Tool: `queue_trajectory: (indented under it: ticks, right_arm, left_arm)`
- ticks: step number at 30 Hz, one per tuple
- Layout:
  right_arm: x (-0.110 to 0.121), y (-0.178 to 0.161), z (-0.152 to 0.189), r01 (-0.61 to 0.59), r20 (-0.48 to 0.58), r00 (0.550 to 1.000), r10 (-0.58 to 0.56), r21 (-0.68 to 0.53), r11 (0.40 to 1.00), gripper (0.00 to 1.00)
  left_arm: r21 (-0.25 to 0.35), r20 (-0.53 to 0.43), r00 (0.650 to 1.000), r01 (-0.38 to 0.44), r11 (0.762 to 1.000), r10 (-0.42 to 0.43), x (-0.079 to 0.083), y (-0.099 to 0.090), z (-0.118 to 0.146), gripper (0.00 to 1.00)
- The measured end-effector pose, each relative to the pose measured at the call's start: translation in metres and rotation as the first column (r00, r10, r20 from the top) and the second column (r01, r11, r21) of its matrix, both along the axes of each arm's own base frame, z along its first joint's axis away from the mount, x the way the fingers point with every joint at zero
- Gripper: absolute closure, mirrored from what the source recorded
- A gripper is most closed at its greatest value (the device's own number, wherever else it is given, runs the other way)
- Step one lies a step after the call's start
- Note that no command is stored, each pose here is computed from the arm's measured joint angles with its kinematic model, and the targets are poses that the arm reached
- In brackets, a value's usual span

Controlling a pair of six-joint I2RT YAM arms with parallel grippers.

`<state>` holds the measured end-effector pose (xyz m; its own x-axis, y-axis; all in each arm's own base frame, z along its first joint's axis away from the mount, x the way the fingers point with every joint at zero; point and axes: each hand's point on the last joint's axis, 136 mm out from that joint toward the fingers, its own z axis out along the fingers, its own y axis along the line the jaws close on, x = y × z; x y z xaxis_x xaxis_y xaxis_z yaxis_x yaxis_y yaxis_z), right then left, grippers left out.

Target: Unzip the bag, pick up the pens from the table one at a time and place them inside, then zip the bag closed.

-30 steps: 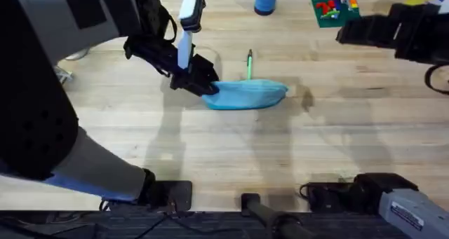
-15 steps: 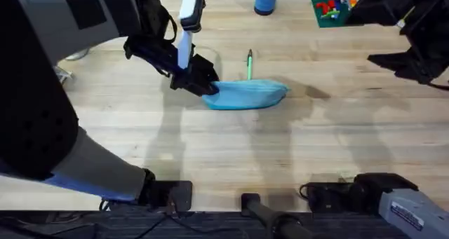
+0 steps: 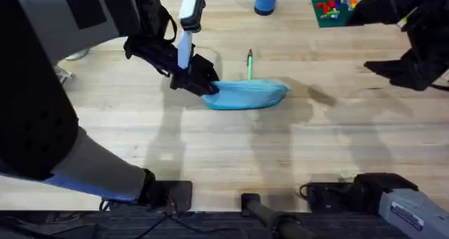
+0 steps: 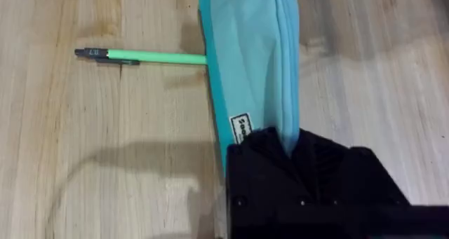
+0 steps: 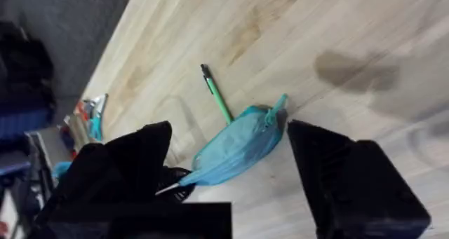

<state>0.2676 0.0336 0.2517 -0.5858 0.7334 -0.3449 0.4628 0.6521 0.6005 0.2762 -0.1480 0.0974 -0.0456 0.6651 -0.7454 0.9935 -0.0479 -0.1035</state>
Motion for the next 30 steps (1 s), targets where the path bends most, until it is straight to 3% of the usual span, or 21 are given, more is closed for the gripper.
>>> queue_trajectory:
  ticks: [5,11,15,17,20,22,25,30]
  right_arm:
    - [-0.001,-0.015,-0.004,-0.041,0.002,0.999,0.041,-0.153,0.987,0.005]
    - [-0.029,-0.062,-0.024,0.027,-0.134,0.987,-0.088,-0.401,0.916,0.005]
    - [-0.030,-0.078,-0.020,0.058,-0.122,0.984,-0.133,-0.486,0.872,0.006]
    - [-0.025,-0.079,-0.016,0.016,-0.109,0.990,-0.086,-0.525,0.851,0.005]
    - [-0.016,-0.062,-0.015,-0.205,-0.137,0.979,0.154,-0.569,0.797,0.005]
    - [-0.020,-0.043,-0.024,-0.402,-0.203,0.914,0.350,-0.562,0.723,0.005]
    - [-0.035,-0.021,-0.040,-0.645,-0.306,0.752,0.584,-0.521,0.559,0.005]
    - [-0.049,-0.006,-0.055,-0.824,-0.392,0.511,0.765,-0.476,0.307,0.005]
  left_arm:
    - [0.000,0.001,1.000,0.000,1.000,0.000,0.000,0.000,0.000,0.957]
    - [0.000,0.001,1.000,0.000,1.000,0.000,0.000,0.000,0.000,0.958]
    - [0.000,0.001,1.000,0.000,1.000,0.000,0.000,0.000,0.000,0.958]
    - [0.000,0.002,1.000,0.000,1.000,0.000,0.000,0.000,0.000,0.958]
    - [0.000,0.001,1.000,0.000,1.000,0.000,0.000,0.000,0.000,0.958]
    - [0.000,0.002,1.000,0.000,1.000,0.000,0.000,0.000,0.000,0.958]
    - [0.000,0.003,1.000,0.000,1.000,0.000,0.000,0.000,0.000,0.958]
    - [0.000,0.003,1.000,0.000,1.000,0.000,0.001,0.000,0.000,0.958]
